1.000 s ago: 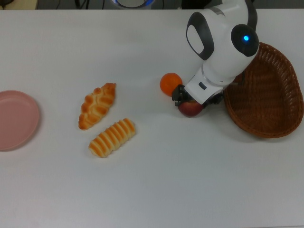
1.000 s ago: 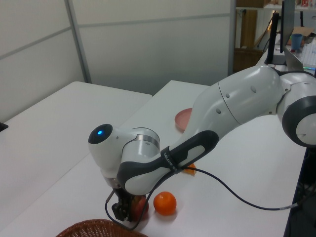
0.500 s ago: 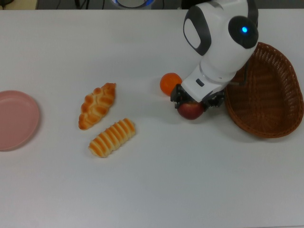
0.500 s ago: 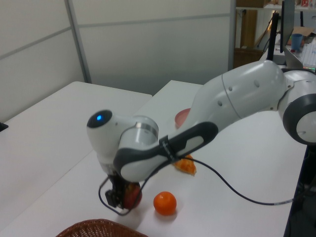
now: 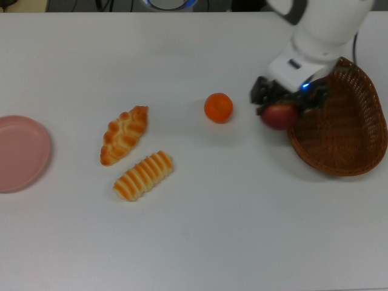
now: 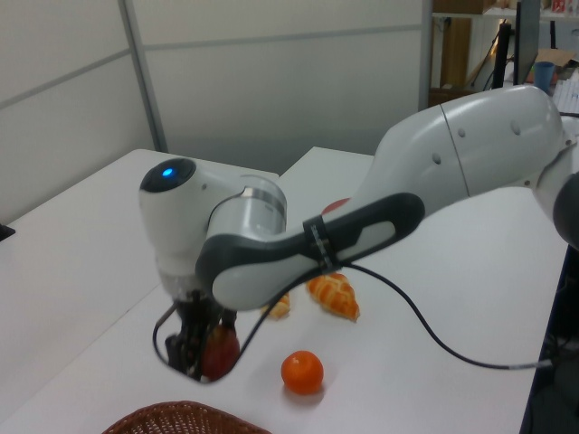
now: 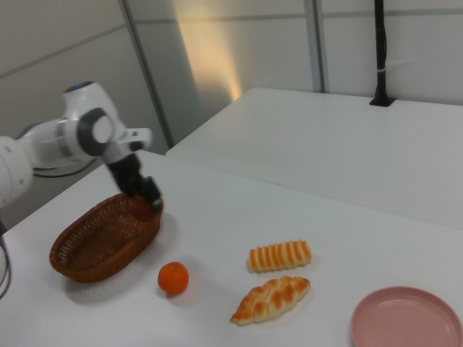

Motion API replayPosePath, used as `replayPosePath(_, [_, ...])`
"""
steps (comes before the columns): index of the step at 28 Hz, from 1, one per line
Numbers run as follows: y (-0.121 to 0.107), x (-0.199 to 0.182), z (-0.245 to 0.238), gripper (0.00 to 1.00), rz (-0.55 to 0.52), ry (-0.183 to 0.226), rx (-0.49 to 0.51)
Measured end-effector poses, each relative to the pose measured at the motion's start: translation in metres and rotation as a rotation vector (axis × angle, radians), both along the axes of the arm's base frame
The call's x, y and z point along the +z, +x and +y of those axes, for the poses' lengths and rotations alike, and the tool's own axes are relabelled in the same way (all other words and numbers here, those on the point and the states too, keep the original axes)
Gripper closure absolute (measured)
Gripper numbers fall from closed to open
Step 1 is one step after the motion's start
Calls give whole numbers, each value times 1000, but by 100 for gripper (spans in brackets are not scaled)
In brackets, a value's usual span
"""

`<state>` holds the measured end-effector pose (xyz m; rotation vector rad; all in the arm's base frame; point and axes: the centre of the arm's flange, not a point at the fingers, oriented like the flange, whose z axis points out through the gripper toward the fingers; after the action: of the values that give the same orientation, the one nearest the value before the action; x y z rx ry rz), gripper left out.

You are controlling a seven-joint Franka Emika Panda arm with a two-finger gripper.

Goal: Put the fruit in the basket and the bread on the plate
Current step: 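Carry the apple over the wicker basket and release it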

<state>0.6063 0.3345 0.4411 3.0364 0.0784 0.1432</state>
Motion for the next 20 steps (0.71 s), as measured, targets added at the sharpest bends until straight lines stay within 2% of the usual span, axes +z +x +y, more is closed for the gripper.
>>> replayPosePath(7, [-63,-3,94,7,15,15,88])
replayPosePath(12, [-97,-6,134,7,16,16,120])
replayPosePath(15, [-106,-7,144,0,14,12,130])
replayPosePath(20, [-116,-9,150,0,26,-10,115])
